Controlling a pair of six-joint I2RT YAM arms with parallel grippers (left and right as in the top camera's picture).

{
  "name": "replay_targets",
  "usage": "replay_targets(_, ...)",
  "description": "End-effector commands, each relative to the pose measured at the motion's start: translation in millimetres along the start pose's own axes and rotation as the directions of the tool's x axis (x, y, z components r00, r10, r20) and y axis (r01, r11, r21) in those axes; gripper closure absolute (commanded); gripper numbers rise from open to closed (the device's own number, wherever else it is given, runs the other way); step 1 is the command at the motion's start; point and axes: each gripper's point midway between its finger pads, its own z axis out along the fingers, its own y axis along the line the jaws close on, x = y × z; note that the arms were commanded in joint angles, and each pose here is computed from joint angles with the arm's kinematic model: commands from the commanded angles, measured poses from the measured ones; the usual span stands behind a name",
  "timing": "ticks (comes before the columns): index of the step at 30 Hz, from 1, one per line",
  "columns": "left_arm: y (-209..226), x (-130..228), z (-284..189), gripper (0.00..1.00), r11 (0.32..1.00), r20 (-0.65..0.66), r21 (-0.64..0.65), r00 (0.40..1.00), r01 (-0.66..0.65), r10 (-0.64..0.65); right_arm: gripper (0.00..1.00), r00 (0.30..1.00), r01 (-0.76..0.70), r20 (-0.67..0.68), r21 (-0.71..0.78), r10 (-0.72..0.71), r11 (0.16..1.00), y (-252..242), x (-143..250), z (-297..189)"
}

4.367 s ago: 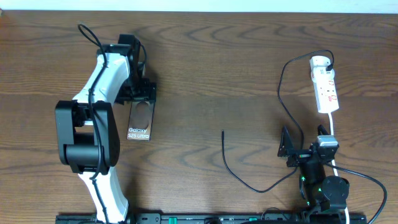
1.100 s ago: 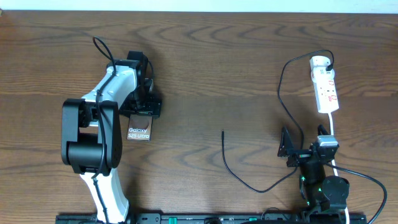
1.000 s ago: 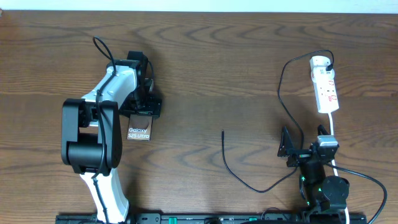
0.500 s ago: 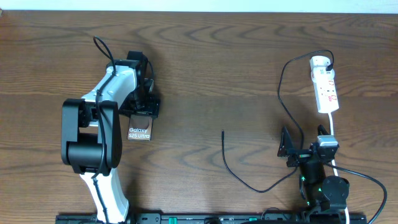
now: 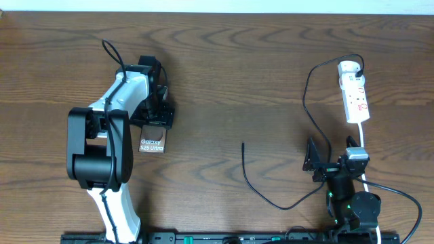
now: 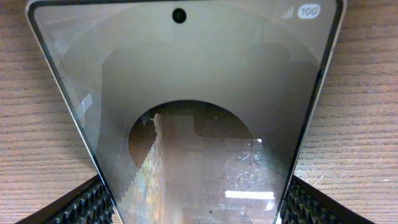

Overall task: Plug charger to phone and switch on socket
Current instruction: 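Lower the left gripper and grasp the phone's top edge, then lift the phone with the left gripper and tilt it upright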

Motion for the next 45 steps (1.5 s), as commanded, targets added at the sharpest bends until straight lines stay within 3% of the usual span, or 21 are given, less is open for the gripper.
replay_targets(1, -2, 7, 6, 0.22, 1.000, -0.023, 0.011, 1.000, -0.006, 0.006, 0.01, 1.000, -0.014, -0.001, -0.004, 0.014, 1.000, 1, 1, 0)
replay_targets(9, -2, 6, 7, 0.35, 1.000, -0.019, 0.011, 1.000, -0.006, 0.006, 0.01, 1.000, -0.014, -0.001, -0.004, 0.014, 1.000, 1, 1, 0)
replay_targets(13, -2, 6, 7, 0.36, 1.000, -0.019, 0.011, 1.000, -0.006, 0.006, 0.01, 1.000, -0.014, -0.001, -0.004, 0.014, 1.000, 1, 1, 0)
replay_targets(16, -2, 5, 6, 0.50, 1.000, -0.016, 0.011, 1.000, -0.005, 0.006, 0.01, 1.000, -0.014, -0.002, -0.004, 0.014, 1.000, 1, 1, 0)
replay_targets(22, -2, 5, 7, 0.60, 1.000, -0.016, 0.011, 1.000, -0.005, 0.006, 0.01, 1.000, -0.014, -0.001, -0.004, 0.014, 1.000, 1, 1, 0)
replay_targets(24, -2, 5, 7, 0.70, 1.000, -0.015, 0.011, 1.000, -0.005, 0.006, 0.01, 1.000, -0.014, -0.001, -0.004, 0.014, 1.000, 1, 1, 0)
replay_targets(26, -2, 3, 6, 0.88, 1.000, -0.009, 0.011, 1.000, -0.006, 0.006, 0.01, 1.000, -0.014, -0.001, -0.004, 0.014, 1.000, 1, 1, 0)
replay_targets(27, -2, 3, 6, 0.92, 1.000, -0.006, 0.010, 1.000, -0.006, 0.006, 0.01, 1.000, -0.014, -0.001, -0.004, 0.014, 1.000, 1, 1, 0)
replay_targets(39, -1, -5, 5, 0.93, 1.000, 0.025, 0.010, 1.000, -0.006, 0.006, 0.01, 1.000, -0.014, -0.002, -0.004, 0.014, 1.000, 1, 1, 0)
replay_targets(45, -4, -23, -19, 0.93, 1.000, 0.096, 0.021, 0.995, -0.008, 0.006, 0.01, 1.000, -0.014, -0.001, -0.004, 0.014, 1.000, 1, 1, 0)
